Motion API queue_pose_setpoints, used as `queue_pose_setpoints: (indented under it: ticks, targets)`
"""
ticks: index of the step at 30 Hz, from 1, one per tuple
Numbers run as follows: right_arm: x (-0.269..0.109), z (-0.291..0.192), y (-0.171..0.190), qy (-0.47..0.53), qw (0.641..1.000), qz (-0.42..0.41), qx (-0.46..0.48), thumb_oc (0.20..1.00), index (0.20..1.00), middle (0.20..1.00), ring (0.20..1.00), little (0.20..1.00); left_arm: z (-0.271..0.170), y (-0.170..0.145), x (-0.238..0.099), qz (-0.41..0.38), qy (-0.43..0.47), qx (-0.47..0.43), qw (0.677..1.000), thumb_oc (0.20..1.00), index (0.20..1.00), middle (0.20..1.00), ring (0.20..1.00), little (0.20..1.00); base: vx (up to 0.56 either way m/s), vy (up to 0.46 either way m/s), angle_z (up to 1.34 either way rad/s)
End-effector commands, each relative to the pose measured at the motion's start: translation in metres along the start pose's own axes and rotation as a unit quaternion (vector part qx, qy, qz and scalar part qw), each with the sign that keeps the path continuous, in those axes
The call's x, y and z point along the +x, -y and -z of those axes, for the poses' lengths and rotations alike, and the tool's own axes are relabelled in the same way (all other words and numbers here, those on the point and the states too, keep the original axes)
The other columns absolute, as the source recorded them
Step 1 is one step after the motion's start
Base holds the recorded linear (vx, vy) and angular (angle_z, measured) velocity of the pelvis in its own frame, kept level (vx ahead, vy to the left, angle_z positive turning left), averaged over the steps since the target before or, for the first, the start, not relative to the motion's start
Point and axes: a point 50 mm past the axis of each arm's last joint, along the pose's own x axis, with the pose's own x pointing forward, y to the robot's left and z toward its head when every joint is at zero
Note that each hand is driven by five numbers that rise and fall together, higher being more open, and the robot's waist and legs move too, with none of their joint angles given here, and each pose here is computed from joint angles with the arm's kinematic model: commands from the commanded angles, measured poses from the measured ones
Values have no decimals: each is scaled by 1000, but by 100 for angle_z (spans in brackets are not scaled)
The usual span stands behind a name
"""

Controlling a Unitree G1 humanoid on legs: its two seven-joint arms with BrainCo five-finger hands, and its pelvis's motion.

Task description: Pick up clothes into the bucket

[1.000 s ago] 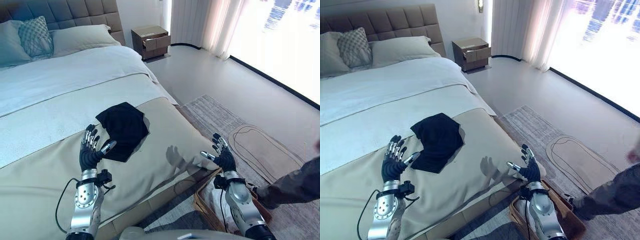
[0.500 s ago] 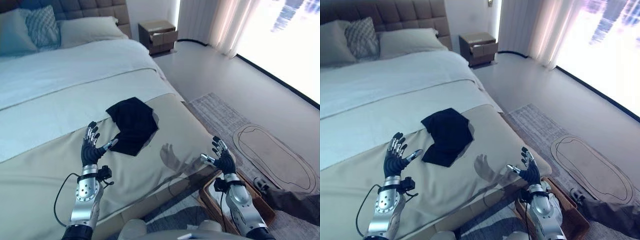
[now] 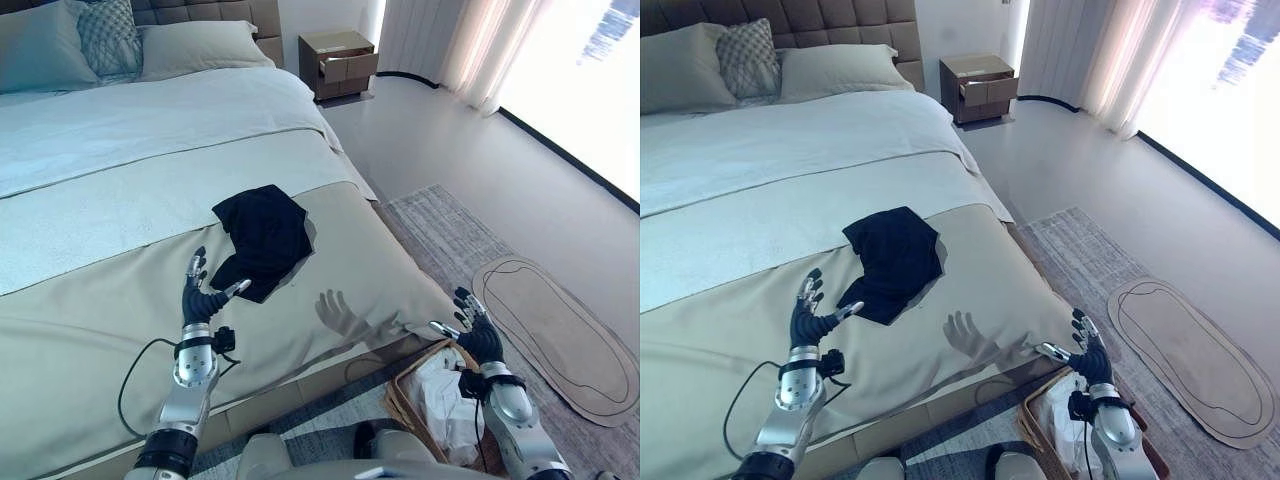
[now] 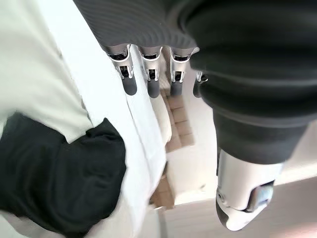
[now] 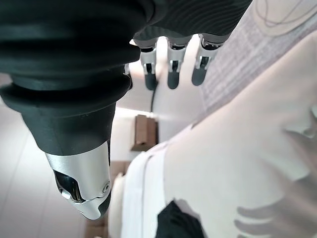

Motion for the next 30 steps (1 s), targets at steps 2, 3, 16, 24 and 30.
queue_pose_setpoints:
  ticks: [2, 3, 16, 24, 30]
  targets:
    - [19, -46, -21, 115, 992, -29, 48, 1000, 1000, 1000, 1000, 1000, -44, -32, 45, -54, 112, 98, 987, 1000, 1000, 1000, 1000, 1000, -199, 187, -2]
    - [22, -51, -24, 125, 990, -32, 53, 1000, 1000, 1000, 1000, 1000, -54, -35, 53, -64, 133, 113, 983, 1000, 1000, 1000, 1000, 1000, -307, 200, -7]
    - [44, -104, -44, 228, 971, -59, 48, 1000, 1000, 1000, 1000, 1000, -174, -87, 115, -233, 307, 268, 883, 1000, 1000, 1000, 1000, 1000, -107, 97, -9]
    - [45, -112, -36, 245, 967, -45, 54, 1000, 1000, 1000, 1000, 1000, -244, -118, 128, -303, 363, 335, 815, 1000, 1000, 1000, 1000, 1000, -25, 44, 2]
    - [44, -116, -32, 255, 964, -51, 60, 1000, 1000, 1000, 1000, 1000, -279, -127, 134, -309, 385, 390, 777, 1000, 1000, 1000, 1000, 1000, -6, 39, -2]
